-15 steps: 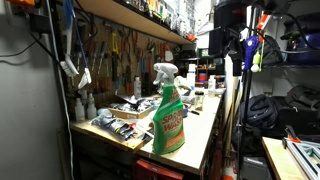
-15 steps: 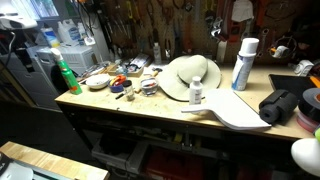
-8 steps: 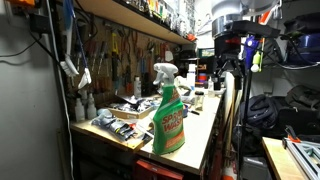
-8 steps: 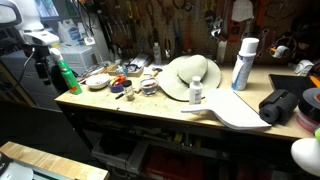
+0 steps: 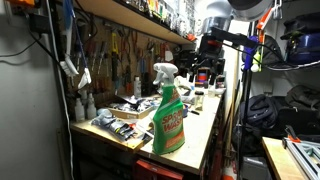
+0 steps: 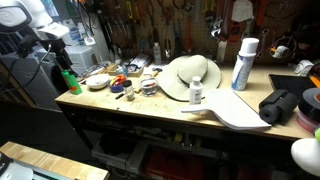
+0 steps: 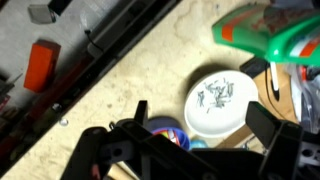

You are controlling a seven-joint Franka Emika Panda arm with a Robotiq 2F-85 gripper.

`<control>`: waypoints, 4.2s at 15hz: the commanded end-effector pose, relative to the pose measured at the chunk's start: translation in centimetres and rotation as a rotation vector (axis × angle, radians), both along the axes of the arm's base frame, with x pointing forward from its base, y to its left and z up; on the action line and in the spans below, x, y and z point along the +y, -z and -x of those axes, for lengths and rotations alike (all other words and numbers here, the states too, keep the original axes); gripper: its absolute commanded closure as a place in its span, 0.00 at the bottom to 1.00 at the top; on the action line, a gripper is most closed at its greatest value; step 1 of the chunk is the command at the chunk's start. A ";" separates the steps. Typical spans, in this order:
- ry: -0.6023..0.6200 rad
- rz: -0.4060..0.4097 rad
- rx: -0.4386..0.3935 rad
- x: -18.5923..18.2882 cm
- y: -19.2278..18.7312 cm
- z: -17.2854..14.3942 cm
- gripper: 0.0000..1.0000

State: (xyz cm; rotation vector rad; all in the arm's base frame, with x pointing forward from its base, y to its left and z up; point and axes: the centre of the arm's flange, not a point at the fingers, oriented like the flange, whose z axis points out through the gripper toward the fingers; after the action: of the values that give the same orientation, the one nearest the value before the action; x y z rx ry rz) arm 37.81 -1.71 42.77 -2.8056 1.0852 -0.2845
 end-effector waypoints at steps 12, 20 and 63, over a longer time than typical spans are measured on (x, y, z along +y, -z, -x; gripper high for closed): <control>-0.031 0.279 -0.020 -7.9 4.9 -6.1 0.00; -0.132 0.205 0.031 -8.0 8.3 -10.2 0.08; 0.097 0.292 -0.203 -14.7 6.9 -19.2 0.91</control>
State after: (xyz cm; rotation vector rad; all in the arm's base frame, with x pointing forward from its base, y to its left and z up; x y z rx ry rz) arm 55.30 -16.01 36.99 -2.9285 1.1642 -0.7764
